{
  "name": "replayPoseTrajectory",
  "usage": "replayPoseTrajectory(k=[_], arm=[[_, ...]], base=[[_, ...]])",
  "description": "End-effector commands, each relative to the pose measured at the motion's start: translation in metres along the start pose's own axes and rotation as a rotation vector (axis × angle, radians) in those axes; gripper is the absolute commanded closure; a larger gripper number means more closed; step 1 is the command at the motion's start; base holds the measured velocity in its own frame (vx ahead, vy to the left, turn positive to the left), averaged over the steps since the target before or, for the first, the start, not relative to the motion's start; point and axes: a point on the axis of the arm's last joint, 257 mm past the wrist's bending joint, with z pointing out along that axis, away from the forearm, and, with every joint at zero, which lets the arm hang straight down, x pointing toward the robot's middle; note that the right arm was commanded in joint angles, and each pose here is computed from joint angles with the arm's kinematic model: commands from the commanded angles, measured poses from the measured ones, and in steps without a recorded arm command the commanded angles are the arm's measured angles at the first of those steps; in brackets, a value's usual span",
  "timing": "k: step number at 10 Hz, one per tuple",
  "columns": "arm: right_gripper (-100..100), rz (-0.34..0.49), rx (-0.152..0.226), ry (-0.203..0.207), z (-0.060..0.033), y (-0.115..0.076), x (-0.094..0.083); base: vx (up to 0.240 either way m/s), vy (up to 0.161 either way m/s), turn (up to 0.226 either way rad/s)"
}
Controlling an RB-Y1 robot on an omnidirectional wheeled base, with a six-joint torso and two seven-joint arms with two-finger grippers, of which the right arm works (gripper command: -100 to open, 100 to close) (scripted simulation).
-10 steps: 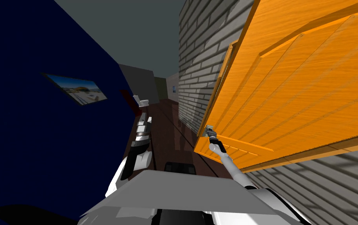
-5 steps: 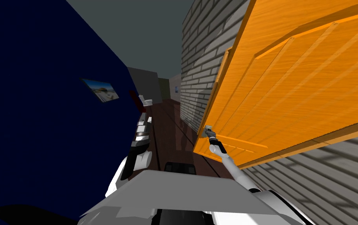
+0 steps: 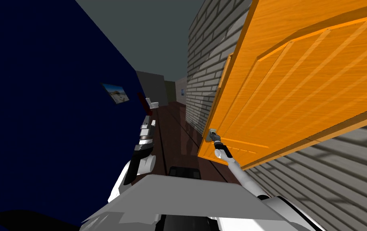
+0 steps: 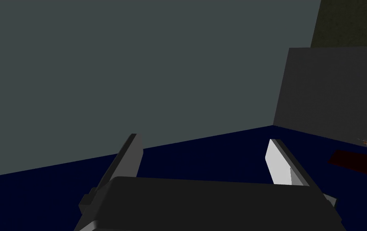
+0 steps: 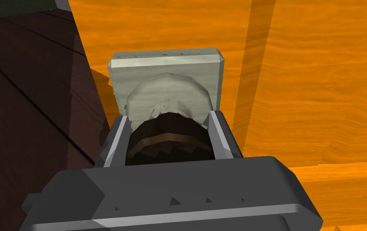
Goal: Pull the door open
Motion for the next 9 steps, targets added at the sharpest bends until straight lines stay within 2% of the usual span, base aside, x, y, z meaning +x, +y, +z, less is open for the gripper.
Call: replayPoseTrajectory(k=[1,9], arm=[[100,-0.001,0.016,0.002,-0.0019,-0.003,0.001],[100,0.000,0.098,0.005,-0.0141,-0.018,0.002]], base=[[-0.133,-0.050,0.095],[-0.199,-0.074,0.101]])
